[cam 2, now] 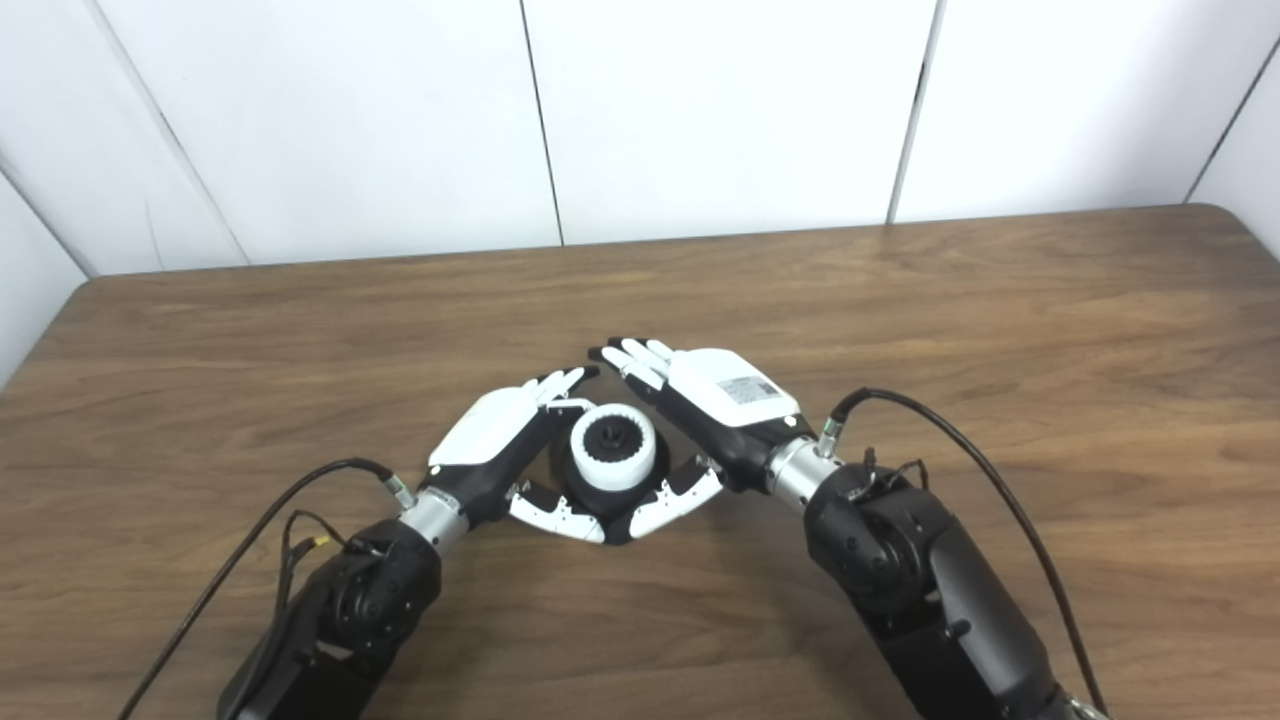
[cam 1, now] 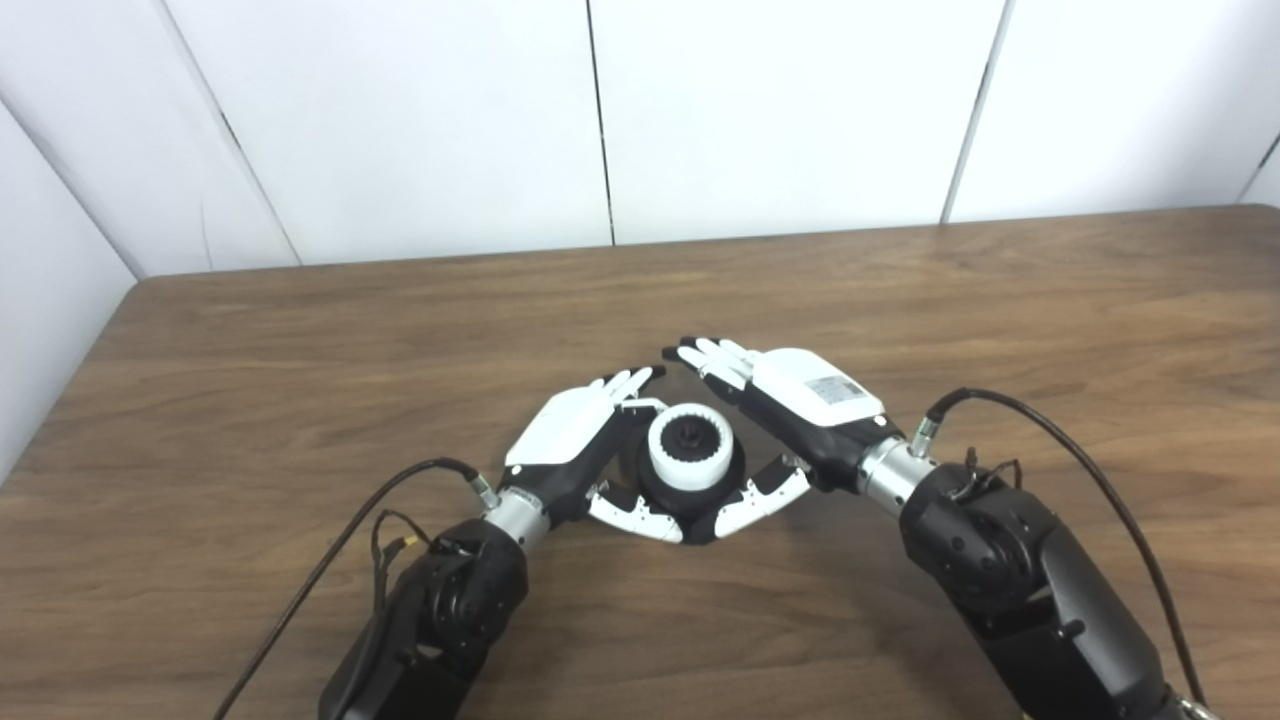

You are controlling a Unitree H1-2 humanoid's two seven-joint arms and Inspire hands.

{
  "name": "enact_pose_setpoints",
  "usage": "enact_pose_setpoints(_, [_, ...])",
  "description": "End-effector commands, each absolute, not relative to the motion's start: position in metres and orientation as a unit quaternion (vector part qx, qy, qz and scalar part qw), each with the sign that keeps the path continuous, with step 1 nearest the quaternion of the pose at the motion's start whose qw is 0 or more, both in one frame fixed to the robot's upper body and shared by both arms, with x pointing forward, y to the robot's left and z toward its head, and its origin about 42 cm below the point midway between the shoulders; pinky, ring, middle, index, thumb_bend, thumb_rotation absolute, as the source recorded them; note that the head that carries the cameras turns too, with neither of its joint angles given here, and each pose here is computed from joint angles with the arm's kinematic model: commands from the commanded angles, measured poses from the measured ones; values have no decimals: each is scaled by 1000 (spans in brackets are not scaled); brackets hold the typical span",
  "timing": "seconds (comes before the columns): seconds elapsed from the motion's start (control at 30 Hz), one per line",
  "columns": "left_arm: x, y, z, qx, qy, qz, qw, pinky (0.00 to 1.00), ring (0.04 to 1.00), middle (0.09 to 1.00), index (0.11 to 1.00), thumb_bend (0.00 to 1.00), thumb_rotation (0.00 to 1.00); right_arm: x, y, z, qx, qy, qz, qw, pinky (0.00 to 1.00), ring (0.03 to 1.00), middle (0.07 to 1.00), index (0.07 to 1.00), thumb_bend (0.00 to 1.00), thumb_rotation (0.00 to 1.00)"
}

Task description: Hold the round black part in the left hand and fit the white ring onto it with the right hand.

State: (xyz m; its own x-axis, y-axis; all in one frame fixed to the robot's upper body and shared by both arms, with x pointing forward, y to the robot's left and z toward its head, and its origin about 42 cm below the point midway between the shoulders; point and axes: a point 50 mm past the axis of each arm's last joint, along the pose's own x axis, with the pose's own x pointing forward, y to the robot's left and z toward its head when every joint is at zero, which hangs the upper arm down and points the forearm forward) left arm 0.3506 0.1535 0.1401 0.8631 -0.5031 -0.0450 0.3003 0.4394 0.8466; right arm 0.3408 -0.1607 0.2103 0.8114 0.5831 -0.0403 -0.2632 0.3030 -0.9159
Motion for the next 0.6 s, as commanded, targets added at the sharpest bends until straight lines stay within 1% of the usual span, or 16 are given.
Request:
enact_pose_setpoints(0.0, [357,160,148,488,-114,-229,835,1000,1000,1000,675,1000,376,347,-166,235,-529,-176,247,792,986,1000,1000,1000,1000,444])
enact_pose_setpoints(0.17, [358,161,149,489,-113,-229,834,1000,1000,1000,679,1000,399,349,-178,238,-536,-165,238,793,1000,1000,1000,1000,1000,436])
enact_pose_setpoints(0.33, [357,162,149,486,-115,-228,836,1000,1000,1000,677,1000,387,350,-191,240,-540,-156,228,795,1000,1000,1000,980,1000,403])
enact_pose_setpoints(0.57, [358,162,149,486,-117,-229,835,1000,1000,1000,677,1000,393,349,-202,235,-539,-143,224,800,998,1000,1000,966,1000,394])
